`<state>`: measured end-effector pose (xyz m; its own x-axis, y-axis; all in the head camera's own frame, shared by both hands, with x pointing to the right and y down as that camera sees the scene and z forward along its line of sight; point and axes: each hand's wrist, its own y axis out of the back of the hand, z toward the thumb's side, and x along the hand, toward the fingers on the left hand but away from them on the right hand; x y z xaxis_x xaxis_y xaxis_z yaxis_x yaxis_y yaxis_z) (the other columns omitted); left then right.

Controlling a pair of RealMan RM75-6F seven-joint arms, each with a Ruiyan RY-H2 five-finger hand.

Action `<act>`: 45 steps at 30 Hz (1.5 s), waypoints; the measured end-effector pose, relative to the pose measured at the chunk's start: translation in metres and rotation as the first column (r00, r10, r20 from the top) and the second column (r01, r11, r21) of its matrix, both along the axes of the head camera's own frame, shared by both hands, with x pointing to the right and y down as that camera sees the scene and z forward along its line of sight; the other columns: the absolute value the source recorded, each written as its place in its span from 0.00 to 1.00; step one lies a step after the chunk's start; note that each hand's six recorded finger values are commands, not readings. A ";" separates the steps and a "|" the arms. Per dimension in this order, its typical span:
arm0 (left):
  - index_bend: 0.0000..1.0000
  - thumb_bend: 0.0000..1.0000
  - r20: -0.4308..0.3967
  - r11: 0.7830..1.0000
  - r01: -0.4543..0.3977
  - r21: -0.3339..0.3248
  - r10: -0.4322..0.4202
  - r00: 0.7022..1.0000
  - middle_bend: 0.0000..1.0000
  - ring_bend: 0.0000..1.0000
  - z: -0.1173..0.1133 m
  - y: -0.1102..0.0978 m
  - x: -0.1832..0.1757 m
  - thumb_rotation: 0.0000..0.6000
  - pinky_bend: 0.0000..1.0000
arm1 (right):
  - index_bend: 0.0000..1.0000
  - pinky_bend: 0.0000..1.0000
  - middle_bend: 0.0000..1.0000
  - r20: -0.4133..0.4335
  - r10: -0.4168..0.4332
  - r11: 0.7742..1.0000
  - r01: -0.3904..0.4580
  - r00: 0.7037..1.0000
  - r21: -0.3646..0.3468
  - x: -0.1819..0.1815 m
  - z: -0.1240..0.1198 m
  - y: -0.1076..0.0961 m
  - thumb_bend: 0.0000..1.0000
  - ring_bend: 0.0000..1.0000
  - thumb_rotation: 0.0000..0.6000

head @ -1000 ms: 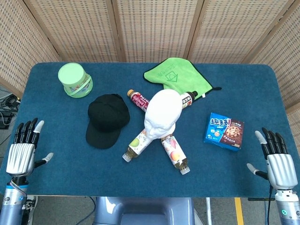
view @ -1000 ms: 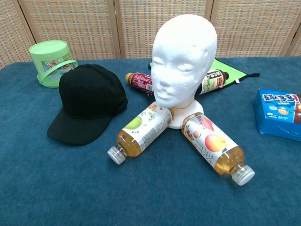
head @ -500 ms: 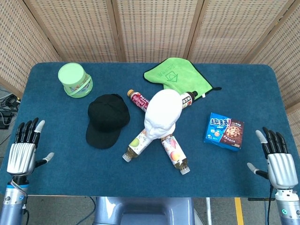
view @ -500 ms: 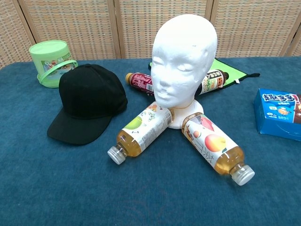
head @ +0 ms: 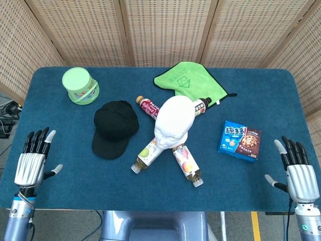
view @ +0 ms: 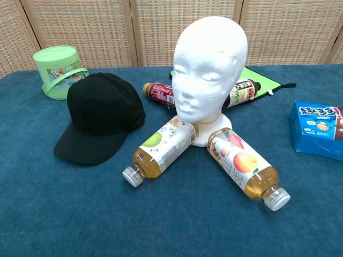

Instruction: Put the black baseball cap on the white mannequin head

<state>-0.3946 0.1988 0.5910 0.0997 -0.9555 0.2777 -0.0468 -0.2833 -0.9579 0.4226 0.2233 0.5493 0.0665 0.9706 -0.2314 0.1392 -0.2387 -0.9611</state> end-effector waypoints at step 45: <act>0.03 0.41 0.095 0.949 -0.299 -0.099 0.308 0.947 0.90 0.83 0.129 -0.002 0.077 1.00 0.72 | 0.00 0.00 0.00 0.024 0.021 1.000 -0.021 0.999 -0.002 0.004 -0.003 -0.001 0.05 0.00 1.00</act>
<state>-0.3173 0.1966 0.7201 0.3462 -0.8581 0.3793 0.1564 -0.3459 -0.9251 0.4270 0.2219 0.5466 0.0521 0.9715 -0.2314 0.1674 -0.2370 -0.9570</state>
